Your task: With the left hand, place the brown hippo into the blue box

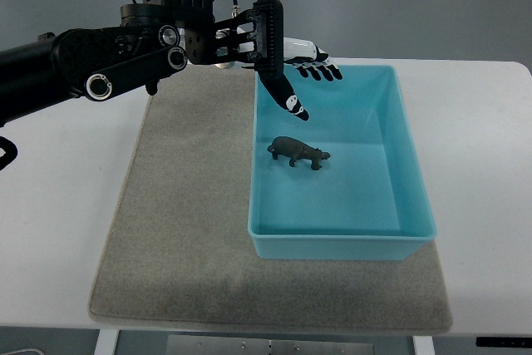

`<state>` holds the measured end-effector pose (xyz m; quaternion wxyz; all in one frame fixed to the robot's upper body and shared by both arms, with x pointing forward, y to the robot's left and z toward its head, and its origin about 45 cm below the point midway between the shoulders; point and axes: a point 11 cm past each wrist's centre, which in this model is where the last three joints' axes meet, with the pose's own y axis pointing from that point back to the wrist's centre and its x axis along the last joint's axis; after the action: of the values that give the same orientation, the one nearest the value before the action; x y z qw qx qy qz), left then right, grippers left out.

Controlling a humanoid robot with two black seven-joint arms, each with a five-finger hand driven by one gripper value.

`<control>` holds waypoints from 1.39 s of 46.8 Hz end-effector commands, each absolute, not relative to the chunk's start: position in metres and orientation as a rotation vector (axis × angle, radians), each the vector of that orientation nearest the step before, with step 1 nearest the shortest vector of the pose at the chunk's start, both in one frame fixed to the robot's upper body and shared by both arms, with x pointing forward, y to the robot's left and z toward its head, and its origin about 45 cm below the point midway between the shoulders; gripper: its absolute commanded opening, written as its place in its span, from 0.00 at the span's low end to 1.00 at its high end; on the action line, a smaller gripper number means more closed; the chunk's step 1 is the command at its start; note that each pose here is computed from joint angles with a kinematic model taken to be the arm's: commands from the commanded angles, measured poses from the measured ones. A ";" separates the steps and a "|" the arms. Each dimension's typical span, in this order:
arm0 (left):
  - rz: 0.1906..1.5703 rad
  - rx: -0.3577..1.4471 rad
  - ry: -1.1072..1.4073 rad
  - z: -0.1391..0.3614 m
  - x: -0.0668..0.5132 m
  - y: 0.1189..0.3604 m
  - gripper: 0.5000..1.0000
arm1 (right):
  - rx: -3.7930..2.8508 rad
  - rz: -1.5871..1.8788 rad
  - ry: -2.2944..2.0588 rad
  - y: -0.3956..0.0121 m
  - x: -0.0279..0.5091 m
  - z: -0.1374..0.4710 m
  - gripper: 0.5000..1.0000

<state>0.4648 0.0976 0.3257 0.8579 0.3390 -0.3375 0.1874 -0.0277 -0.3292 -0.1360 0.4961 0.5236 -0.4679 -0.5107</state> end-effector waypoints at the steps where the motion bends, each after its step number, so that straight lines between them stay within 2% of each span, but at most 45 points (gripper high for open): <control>1: 0.437 0.717 -0.712 0.331 0.474 0.106 0.76 | 1.269 -1.237 -1.134 -0.329 -0.027 -0.136 0.87; 9: 0.566 0.740 -0.734 0.340 0.496 0.131 0.77 | 1.268 -1.238 -1.133 -0.329 -0.028 -0.136 0.87; 12: 0.602 0.746 -0.736 0.342 0.502 0.139 0.85 | 1.268 -1.238 -1.133 -0.329 -0.028 -0.136 0.87; 24: 0.770 0.768 -0.748 0.352 0.525 0.175 0.91 | 1.269 -1.237 -1.134 -0.329 -0.027 -0.136 0.87; 32: 0.893 0.774 -0.696 0.356 0.538 0.208 0.92 | 1.269 -1.237 -1.134 -0.329 -0.027 -0.136 0.87; 41: 0.982 0.736 -0.620 0.356 0.543 0.226 0.92 | 1.270 -1.238 -1.133 -0.329 -0.027 -0.136 0.87; 55: 1.255 0.581 -0.465 0.358 0.552 0.263 0.93 | 1.268 -1.238 -1.133 -0.329 -0.028 -0.136 0.87; 61: 1.382 0.464 -0.309 0.354 0.554 0.284 0.93 | 1.268 -1.238 -1.133 -0.329 -0.028 -0.136 0.87; 65: 1.437 0.371 -0.187 0.345 0.554 0.286 0.93 | 1.268 -1.238 -1.133 -0.329 -0.028 -0.136 0.87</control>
<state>0.5538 0.2856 0.3516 0.7342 0.2021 -0.1282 0.6353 -0.0276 -0.3291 -0.1360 0.4960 0.5238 -0.4678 -0.5106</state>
